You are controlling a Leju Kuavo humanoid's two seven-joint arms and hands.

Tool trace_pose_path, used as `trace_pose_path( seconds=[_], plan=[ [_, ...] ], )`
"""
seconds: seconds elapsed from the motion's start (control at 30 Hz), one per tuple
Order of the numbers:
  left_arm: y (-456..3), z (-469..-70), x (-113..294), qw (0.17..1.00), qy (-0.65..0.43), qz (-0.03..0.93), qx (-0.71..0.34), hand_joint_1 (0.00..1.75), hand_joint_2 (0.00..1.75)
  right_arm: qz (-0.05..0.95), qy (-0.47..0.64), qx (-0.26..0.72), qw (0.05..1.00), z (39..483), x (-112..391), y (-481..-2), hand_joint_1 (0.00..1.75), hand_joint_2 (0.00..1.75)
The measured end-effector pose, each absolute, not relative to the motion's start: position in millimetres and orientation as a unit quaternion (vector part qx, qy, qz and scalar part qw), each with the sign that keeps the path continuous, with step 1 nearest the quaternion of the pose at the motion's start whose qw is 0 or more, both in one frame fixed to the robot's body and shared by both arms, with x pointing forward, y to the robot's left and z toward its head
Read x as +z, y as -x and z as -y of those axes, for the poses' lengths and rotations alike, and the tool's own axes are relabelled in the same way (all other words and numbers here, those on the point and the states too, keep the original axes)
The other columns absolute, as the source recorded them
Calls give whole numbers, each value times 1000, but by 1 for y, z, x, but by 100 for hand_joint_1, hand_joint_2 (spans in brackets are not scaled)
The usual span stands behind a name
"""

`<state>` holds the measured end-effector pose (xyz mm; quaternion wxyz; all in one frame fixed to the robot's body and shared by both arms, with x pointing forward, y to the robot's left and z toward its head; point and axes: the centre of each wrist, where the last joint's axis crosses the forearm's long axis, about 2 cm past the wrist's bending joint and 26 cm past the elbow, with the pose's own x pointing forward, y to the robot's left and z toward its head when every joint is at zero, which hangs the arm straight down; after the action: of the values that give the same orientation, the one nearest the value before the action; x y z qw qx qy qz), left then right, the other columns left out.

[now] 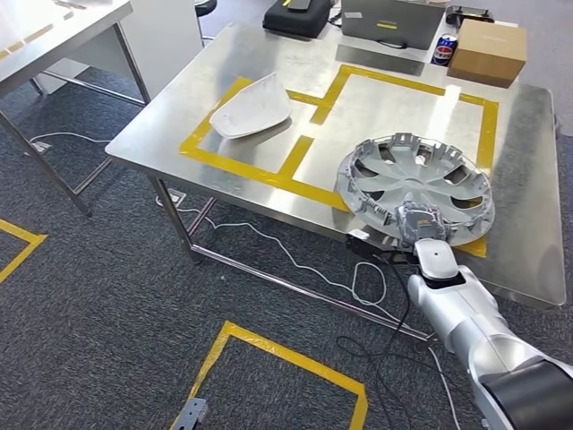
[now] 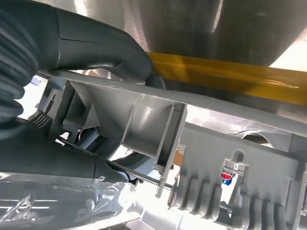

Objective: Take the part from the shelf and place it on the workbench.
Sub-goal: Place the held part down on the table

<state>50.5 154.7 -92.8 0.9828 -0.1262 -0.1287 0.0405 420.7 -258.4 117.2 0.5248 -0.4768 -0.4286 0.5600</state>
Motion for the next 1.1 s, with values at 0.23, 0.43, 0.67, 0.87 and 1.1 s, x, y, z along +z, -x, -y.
trace_pose_path(
  seconds=[0.23,0.43,0.67,0.87,1.1],
  plan=[
    [-49,-154,-93,983,126,127,39,0,175,421,479,560,529,260,111,-416,175,175],
    [-47,-155,-93,984,124,122,38,0,175,416,477,567,527,262,104,-412,175,175],
    [-51,-154,-92,978,132,153,46,0,175,419,483,566,520,269,110,-416,175,175],
    [-52,-156,-93,979,130,152,46,0,175,420,480,567,521,268,109,-415,175,175],
    [-51,-154,-93,980,132,145,45,0,175,418,483,563,526,273,112,-417,175,175]
  ],
)
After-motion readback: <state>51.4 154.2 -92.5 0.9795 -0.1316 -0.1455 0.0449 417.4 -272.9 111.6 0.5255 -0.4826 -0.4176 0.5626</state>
